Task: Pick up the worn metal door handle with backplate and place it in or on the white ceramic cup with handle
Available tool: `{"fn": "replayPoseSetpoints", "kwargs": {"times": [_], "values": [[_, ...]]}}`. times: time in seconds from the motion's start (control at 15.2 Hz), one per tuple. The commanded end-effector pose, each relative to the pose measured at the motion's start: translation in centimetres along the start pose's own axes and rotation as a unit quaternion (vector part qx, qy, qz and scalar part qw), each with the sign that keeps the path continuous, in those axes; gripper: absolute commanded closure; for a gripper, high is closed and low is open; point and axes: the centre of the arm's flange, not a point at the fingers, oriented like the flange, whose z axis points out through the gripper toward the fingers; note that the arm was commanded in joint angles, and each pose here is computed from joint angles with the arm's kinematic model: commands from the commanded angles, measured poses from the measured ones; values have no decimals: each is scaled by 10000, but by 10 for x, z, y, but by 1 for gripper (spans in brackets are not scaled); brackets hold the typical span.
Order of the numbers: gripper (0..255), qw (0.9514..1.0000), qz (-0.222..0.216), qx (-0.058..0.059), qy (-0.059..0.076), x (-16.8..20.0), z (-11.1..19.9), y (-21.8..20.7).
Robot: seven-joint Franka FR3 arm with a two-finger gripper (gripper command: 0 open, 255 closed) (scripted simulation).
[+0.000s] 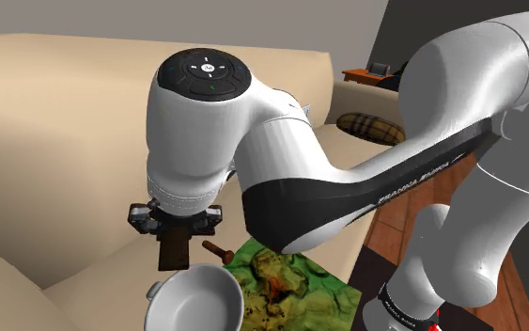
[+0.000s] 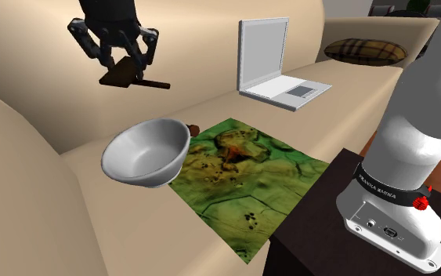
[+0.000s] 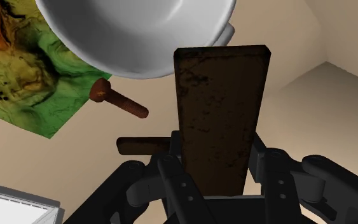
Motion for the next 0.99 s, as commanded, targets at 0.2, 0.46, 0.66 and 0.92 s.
{"fn": "replayPoseSetpoints", "kwargs": {"times": [0.2,0.46,0.66,0.92], "values": [[255,10000,5,-3,2,-58,-30,3],[255,10000,5,-3,2,-77,-27,5],[255,10000,5,-3,2,-83,-13,8],[255,10000,5,-3,2,-91,6,10]]}}
